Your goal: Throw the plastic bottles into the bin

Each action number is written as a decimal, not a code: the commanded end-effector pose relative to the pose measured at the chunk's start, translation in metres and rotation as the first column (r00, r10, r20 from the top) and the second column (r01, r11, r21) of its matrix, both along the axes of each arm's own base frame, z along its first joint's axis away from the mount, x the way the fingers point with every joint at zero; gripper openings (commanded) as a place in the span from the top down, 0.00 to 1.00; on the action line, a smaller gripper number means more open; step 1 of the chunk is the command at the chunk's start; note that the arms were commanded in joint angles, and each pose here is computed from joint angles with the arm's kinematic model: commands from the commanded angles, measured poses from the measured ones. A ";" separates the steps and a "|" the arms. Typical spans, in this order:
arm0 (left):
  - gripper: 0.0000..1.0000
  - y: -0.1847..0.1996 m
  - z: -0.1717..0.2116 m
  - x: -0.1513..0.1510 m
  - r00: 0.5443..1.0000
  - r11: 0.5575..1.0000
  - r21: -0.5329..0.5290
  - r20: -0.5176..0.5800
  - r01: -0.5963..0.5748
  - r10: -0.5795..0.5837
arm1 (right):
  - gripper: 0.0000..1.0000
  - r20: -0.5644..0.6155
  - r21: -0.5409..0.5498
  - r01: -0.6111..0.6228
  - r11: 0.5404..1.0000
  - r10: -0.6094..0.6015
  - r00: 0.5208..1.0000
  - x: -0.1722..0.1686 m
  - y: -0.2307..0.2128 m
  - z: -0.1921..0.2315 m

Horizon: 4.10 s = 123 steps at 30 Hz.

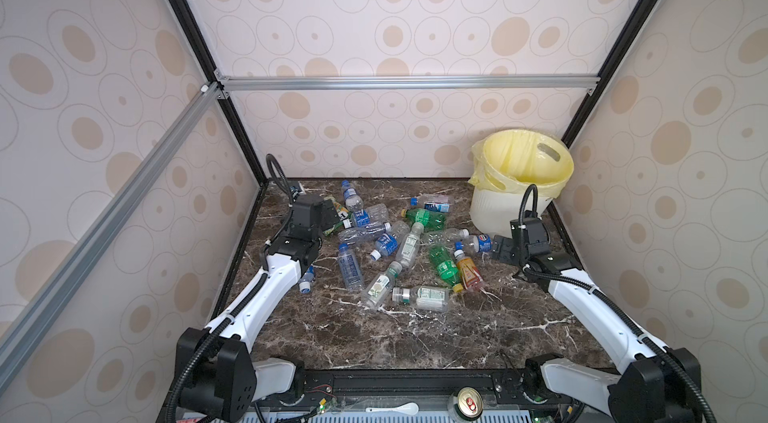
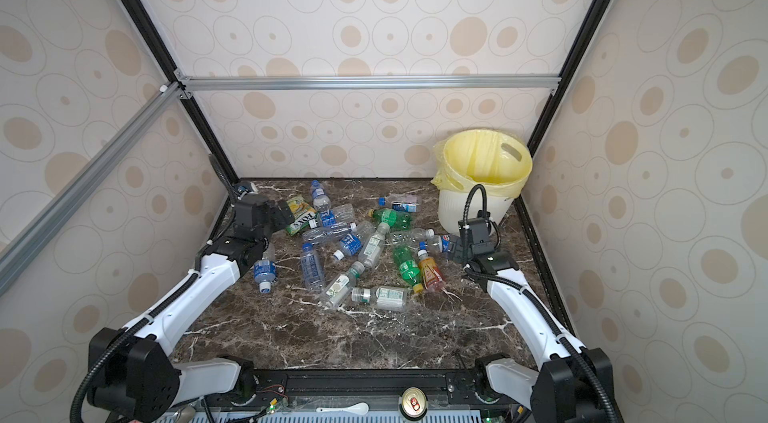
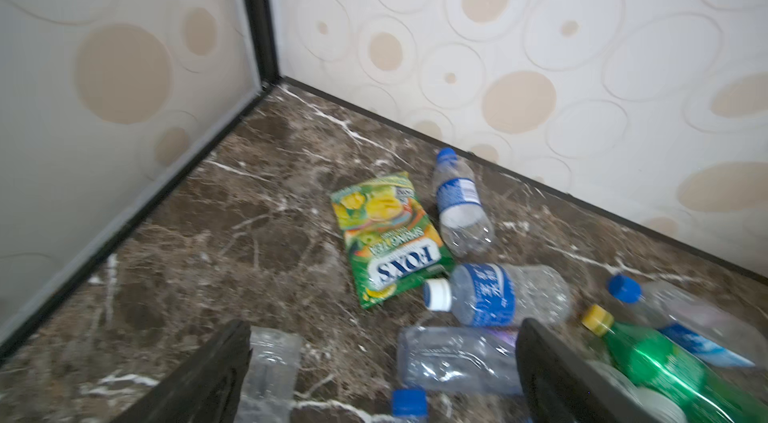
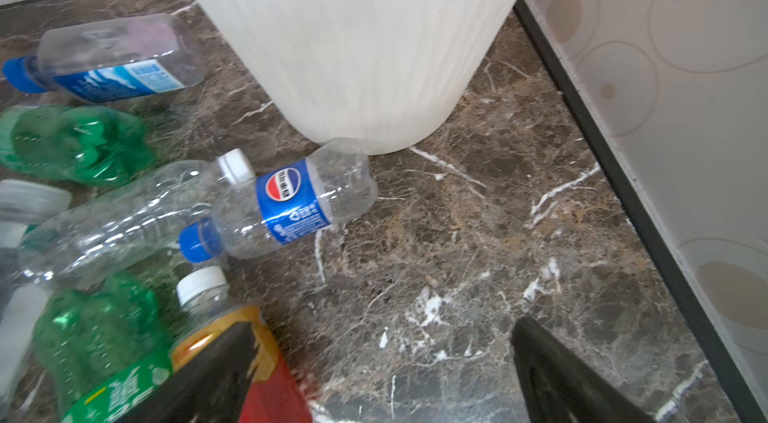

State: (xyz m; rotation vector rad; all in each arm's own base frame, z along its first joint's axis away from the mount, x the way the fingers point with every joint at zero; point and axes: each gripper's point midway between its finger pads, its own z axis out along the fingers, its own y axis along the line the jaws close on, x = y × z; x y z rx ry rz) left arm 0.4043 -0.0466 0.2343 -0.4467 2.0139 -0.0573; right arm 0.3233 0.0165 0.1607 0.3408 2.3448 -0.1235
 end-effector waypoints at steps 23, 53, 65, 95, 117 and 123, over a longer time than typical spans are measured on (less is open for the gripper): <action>0.01 -0.193 -0.036 -0.028 0.864 0.863 -0.243 -0.140 0.443 -0.483 | 0.02 -0.415 0.149 -0.233 0.961 0.275 0.868 -0.049 0.079 -0.080; 0.01 -0.275 0.063 -0.026 0.674 0.640 -0.210 0.211 0.739 -0.708 | 0.52 -0.463 0.185 -0.301 0.935 0.353 0.813 -0.019 0.103 -0.094; 0.01 -0.272 0.118 -0.028 0.600 0.622 -0.037 0.315 0.782 -0.735 | 0.56 -0.261 0.176 -0.372 0.911 0.407 0.875 0.025 0.121 0.016; 0.01 -0.298 0.223 0.000 0.514 0.645 0.151 0.483 0.749 -0.709 | 0.58 0.528 -0.148 -0.234 0.961 0.277 0.803 0.107 0.087 0.363; 0.01 -0.285 0.181 0.013 0.631 0.711 0.138 0.368 0.690 -0.683 | 0.00 0.348 0.083 -0.044 0.996 0.012 0.937 0.140 -0.001 0.289; 0.01 -0.252 0.155 0.028 0.781 0.818 0.160 0.245 0.552 -0.575 | 0.00 0.333 0.055 -0.143 0.988 0.117 0.936 0.142 0.030 0.283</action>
